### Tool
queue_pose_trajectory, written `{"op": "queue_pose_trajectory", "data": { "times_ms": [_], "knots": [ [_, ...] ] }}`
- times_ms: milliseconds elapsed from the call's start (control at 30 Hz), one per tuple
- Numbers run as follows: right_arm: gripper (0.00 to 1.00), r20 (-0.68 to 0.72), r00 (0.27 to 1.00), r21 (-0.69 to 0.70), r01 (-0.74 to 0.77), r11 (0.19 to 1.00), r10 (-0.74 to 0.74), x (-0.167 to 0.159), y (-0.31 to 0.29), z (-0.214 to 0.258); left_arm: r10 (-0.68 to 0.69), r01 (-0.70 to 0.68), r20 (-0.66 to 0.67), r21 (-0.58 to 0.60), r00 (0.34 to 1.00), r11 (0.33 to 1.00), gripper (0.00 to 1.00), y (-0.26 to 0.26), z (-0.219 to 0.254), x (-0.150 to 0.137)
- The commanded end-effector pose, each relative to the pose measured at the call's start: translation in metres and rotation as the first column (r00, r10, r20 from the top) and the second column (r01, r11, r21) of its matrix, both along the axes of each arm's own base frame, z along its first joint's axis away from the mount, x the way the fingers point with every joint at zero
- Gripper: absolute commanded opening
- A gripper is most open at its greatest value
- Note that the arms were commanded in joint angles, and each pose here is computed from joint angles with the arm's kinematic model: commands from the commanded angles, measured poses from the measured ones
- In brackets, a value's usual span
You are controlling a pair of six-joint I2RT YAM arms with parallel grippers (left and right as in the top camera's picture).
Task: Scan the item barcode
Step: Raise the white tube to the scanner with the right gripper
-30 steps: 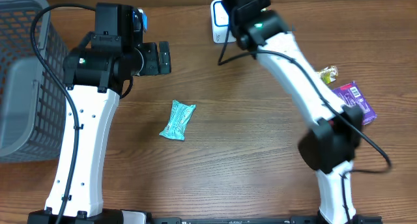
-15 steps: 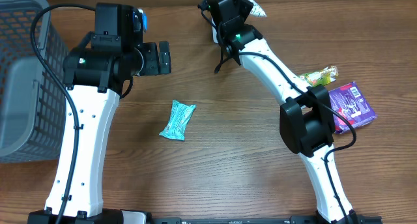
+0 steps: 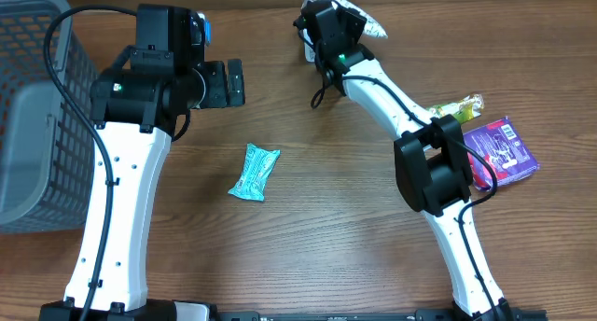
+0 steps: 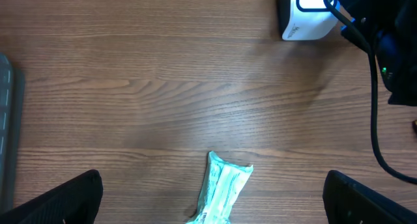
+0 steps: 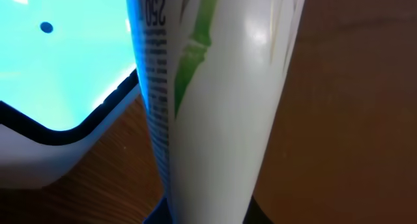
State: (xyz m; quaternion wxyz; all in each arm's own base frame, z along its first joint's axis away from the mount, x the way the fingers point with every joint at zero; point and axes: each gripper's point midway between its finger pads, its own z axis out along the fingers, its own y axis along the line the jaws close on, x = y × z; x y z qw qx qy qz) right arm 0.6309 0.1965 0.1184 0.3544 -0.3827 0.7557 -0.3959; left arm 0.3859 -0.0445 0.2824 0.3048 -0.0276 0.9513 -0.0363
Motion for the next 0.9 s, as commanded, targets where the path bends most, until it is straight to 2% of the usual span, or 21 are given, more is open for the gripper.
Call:
{"op": "queue_pose_trajectory", "data": {
  "times_ms": [0, 467, 600, 767, 867],
  "knots": [
    [0.04, 0.069, 0.995, 0.049, 0.062, 0.997, -0.066, 0.003, -0.007, 0.018, -0.015, 0.016, -0.012, 0.020, 1.000, 1.000, 1.00, 0.000, -0.005, 0.002],
    [0.04, 0.080, 0.995, 0.044, 0.059, 0.997, -0.062, -0.001, 0.001, 0.022, -0.015, 0.016, -0.012, 0.020, 1.000, 1.000, 1.00, 0.000, -0.005, 0.002],
    [0.04, 0.100, 0.994, 0.062, 0.040, 0.997, -0.046, -0.008, 0.015, 0.037, -0.016, 0.016, -0.012, 0.019, 1.000, 1.000, 1.00, 0.000, -0.005, 0.002],
    [0.04, 0.191, 0.970, 0.298, 0.087, 0.950, -0.149, -0.025, 0.019, 0.097, -0.016, 0.016, -0.012, 0.019, 1.000, 1.000, 1.00, 0.000, -0.005, 0.002],
    [0.04, 0.167, 0.958, 0.503, 0.120, 0.856, -0.232, -0.047, 0.013, 0.131, -0.016, 0.016, -0.012, 0.019, 1.000, 1.000, 1.00, 0.000, -0.005, 0.002]
  ]
}}
